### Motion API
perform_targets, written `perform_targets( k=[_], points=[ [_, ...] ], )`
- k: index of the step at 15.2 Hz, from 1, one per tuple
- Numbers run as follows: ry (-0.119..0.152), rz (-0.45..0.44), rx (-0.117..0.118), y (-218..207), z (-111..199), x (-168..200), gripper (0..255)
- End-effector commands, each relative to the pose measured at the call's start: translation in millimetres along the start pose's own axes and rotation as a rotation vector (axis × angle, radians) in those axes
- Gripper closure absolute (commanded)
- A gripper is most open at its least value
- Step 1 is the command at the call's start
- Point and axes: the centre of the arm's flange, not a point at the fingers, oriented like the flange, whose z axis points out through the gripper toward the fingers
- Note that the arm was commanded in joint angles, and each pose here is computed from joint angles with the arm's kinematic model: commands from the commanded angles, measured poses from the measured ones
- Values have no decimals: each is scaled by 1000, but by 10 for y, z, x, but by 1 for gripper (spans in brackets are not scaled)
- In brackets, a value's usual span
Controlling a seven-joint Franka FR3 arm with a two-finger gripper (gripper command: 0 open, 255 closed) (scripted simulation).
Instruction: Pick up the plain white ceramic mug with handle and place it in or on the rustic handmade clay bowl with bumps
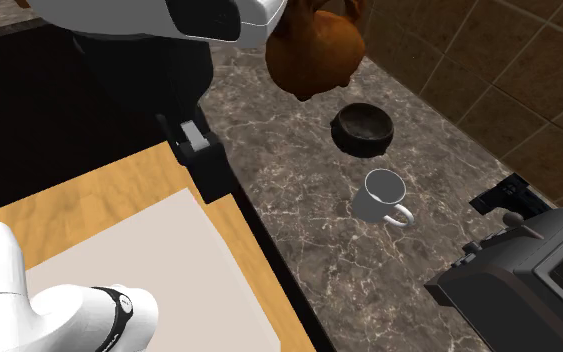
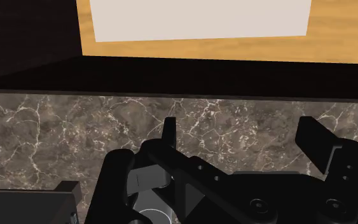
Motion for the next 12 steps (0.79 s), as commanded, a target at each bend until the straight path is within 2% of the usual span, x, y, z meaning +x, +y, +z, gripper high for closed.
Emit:
perform_targets(
  k=[1, 12],
  points=[
    [0, 0, 0, 0, 0, 0, 0],
    [-47, -88, -31, 290, 650, 1324, 0]
  ],
)
